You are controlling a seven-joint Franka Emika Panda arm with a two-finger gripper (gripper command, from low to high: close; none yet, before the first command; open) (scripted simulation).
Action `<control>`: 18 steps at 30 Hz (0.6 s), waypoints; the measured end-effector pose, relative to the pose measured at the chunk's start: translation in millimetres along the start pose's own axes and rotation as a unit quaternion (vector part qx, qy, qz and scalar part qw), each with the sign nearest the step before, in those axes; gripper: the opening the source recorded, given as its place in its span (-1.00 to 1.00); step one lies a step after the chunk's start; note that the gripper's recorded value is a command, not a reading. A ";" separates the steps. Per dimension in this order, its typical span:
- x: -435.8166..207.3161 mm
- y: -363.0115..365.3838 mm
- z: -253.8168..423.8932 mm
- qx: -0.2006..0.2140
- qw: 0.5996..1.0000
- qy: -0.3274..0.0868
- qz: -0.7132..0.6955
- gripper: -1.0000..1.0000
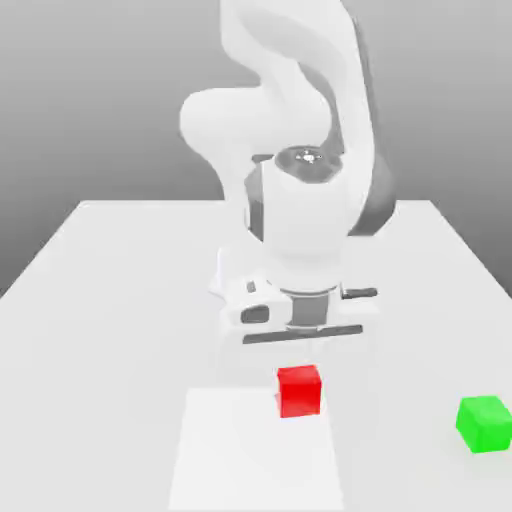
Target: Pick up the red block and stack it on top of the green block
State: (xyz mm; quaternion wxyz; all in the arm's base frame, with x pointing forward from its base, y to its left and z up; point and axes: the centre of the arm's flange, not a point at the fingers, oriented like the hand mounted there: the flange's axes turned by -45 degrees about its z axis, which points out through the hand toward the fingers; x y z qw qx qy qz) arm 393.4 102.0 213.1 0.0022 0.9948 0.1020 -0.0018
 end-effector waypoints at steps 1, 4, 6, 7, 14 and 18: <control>6.2 -18.3 -2.8 -0.001 1.000 -0.001 -0.007 -1.00; 21.1 -75.0 -11.2 -0.002 1.000 -0.001 -0.025 -1.00; 27.2 -113.6 -17.6 -0.002 0.999 -0.001 -0.035 -1.00; 28.9 -133.5 -21.2 -0.001 0.999 0.000 -0.039 -1.00; 29.9 -200.3 14.4 0.002 0.999 0.003 -0.052 -1.00; 29.2 -200.8 24.7 0.002 0.999 0.003 -0.052 1.00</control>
